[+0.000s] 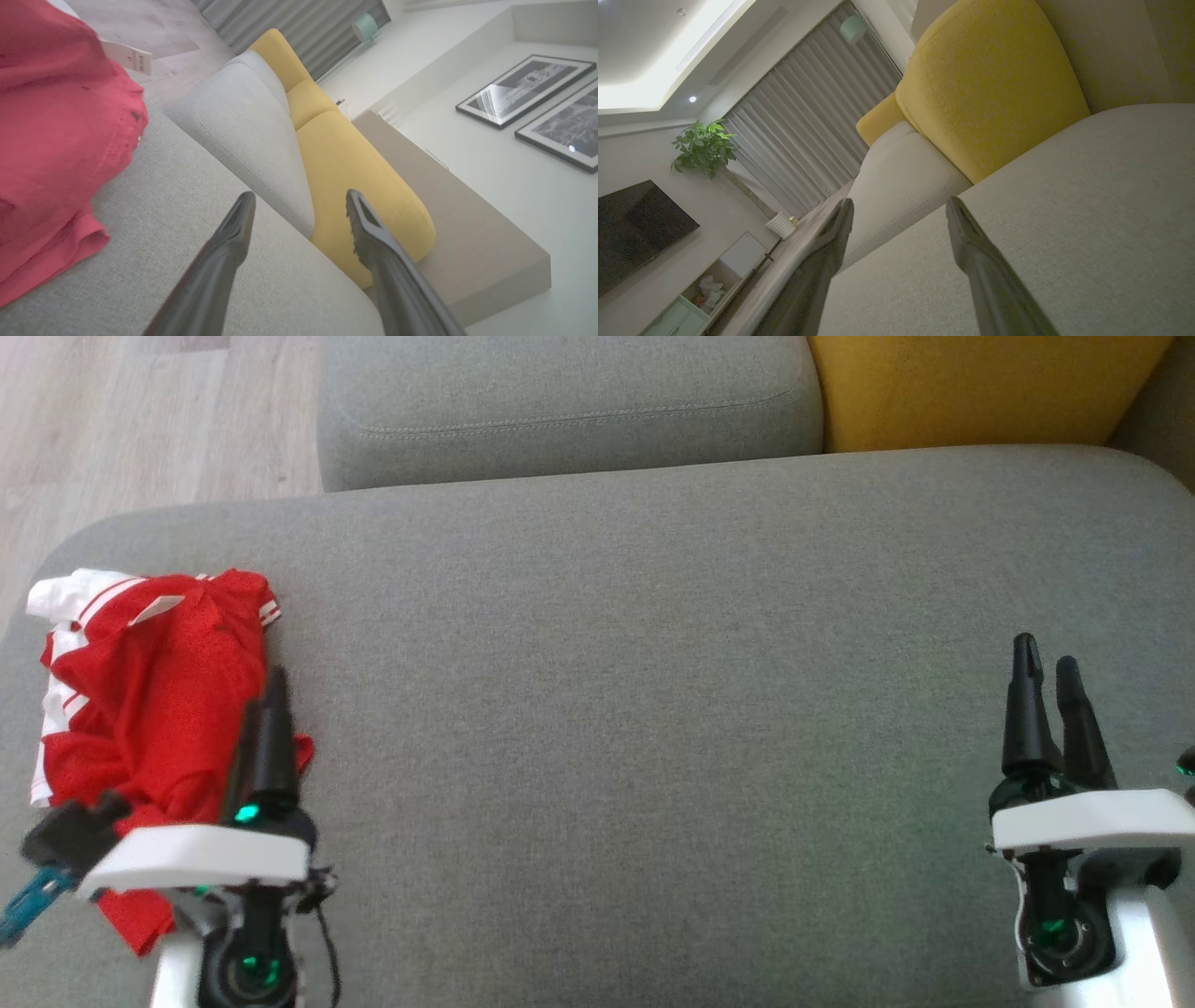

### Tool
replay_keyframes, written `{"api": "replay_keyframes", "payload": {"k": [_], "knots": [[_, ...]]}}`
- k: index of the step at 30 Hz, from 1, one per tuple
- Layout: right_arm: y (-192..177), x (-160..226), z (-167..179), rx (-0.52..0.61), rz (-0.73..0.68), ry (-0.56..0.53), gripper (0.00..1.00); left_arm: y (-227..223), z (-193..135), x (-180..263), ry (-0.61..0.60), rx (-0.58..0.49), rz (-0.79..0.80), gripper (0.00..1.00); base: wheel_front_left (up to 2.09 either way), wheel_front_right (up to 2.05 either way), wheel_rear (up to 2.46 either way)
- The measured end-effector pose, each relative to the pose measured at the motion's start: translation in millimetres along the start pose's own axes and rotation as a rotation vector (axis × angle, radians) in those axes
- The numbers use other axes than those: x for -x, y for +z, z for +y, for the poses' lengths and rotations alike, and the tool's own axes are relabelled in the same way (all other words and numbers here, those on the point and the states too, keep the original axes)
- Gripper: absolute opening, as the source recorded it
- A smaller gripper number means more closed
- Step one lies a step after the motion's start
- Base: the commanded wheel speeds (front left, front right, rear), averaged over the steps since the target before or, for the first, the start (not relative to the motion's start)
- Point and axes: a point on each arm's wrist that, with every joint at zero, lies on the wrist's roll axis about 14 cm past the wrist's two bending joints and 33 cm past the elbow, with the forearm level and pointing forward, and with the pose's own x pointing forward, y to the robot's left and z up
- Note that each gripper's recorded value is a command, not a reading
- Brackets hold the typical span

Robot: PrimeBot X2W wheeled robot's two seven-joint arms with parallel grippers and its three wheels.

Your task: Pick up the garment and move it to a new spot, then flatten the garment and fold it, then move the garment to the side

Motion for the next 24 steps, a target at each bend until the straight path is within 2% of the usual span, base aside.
{"api": "replay_keyframes", "payload": {"k": [3, 17, 24], "knots": [[-1, 0, 1, 0.043, 0.001, 0.003, 1.00, -5, -6, 0, -0.018, -0.047, 0.016, 1.00, 0.00, 0.00, 0.00], [-13, -1, 12, 0.345, 0.030, 0.058, 1.00, -37, -19, 2, -0.066, -0.436, 0.096, 1.00, 0.00, 0.00, 0.00], [-14, 0, 9, 0.405, 0.028, 0.054, 1.00, -42, -21, 2, -0.076, -0.593, 0.103, 1.00, 0.00, 0.00, 0.00]]}}
